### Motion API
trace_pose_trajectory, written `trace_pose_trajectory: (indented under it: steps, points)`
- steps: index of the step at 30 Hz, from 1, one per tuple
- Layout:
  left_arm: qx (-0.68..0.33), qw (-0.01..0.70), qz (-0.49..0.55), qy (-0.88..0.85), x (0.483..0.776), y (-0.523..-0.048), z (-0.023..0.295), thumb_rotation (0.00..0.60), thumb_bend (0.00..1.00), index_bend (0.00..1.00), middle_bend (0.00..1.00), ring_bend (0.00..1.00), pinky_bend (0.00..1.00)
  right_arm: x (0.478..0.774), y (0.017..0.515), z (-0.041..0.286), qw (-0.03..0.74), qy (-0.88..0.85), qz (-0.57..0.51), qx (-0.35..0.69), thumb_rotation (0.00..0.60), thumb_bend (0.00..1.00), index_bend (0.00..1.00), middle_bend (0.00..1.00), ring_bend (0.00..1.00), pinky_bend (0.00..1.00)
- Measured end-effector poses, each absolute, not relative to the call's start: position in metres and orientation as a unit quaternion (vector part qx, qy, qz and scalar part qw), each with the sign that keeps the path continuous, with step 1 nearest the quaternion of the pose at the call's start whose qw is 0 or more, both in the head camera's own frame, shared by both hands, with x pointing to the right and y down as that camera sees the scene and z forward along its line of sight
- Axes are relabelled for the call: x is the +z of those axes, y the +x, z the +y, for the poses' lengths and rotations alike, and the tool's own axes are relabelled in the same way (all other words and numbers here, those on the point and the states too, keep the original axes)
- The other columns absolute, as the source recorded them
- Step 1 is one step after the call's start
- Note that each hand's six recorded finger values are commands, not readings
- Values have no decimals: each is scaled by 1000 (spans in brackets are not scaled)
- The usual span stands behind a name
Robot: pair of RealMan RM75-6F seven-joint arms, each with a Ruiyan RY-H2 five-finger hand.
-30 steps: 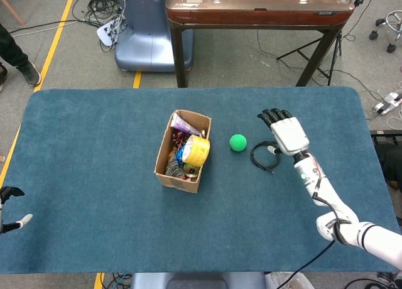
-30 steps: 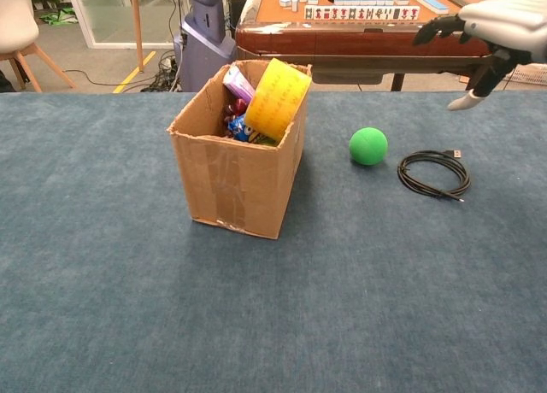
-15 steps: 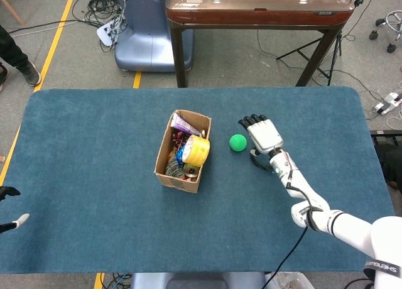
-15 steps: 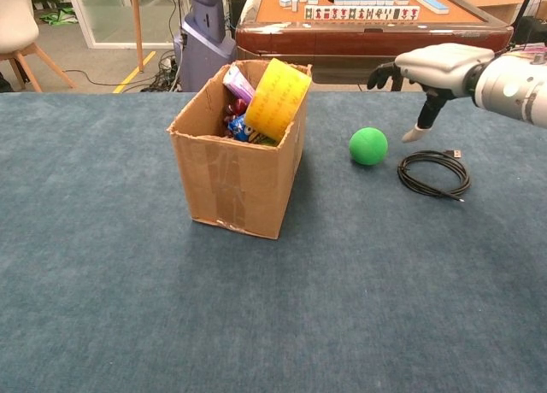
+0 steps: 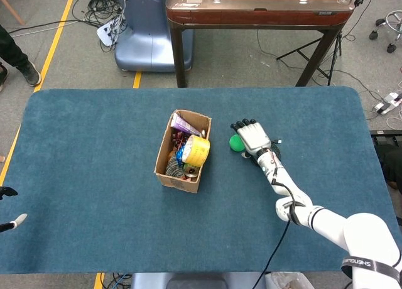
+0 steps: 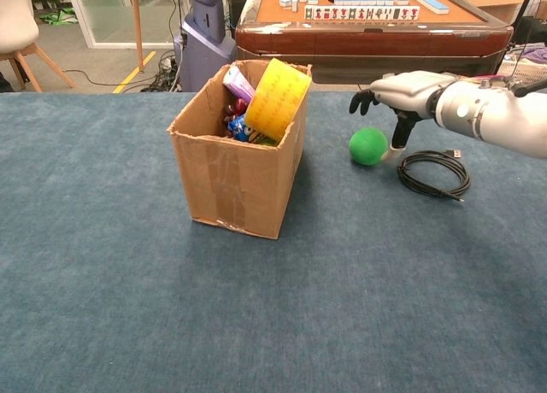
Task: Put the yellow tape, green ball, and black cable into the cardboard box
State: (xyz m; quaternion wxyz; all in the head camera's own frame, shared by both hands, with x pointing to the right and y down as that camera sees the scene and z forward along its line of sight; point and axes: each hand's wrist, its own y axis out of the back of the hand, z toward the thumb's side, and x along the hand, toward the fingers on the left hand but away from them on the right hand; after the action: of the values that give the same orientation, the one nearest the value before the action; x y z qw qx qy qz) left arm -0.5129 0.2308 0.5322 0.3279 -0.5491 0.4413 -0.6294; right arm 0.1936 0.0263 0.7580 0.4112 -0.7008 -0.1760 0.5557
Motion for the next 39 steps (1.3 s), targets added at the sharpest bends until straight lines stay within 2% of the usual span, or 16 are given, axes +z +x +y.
trace_pose_trajectory:
  steps: [7,15,21,31,39]
  points:
    - [-629,328,444,-547,530,-514,231,600,65,428,432,407,625,768,192,26,400,-701,-173,564,600,100,213,278,178,230]
    - [-630,329,447,-544,528,-515,231,600,65,427,432,407,625,776,197,29,385,-703,-172,572,600,187,231,303,206,334]
    - [-629,329,448,-543,527,-515,231,600,65,427,432,407,625,780,197,30,390,-699,-174,574,600,201,269,343,251,360]
    - [-629,330,447,-544,527,-515,231,600,65,427,432,407,625,778,198,27,402,-695,-191,565,600,225,391,443,361,397]
    - [-629,330,447,-543,526,-515,231,600,65,427,432,407,625,775,204,26,408,-693,-201,559,600,232,436,485,407,401]
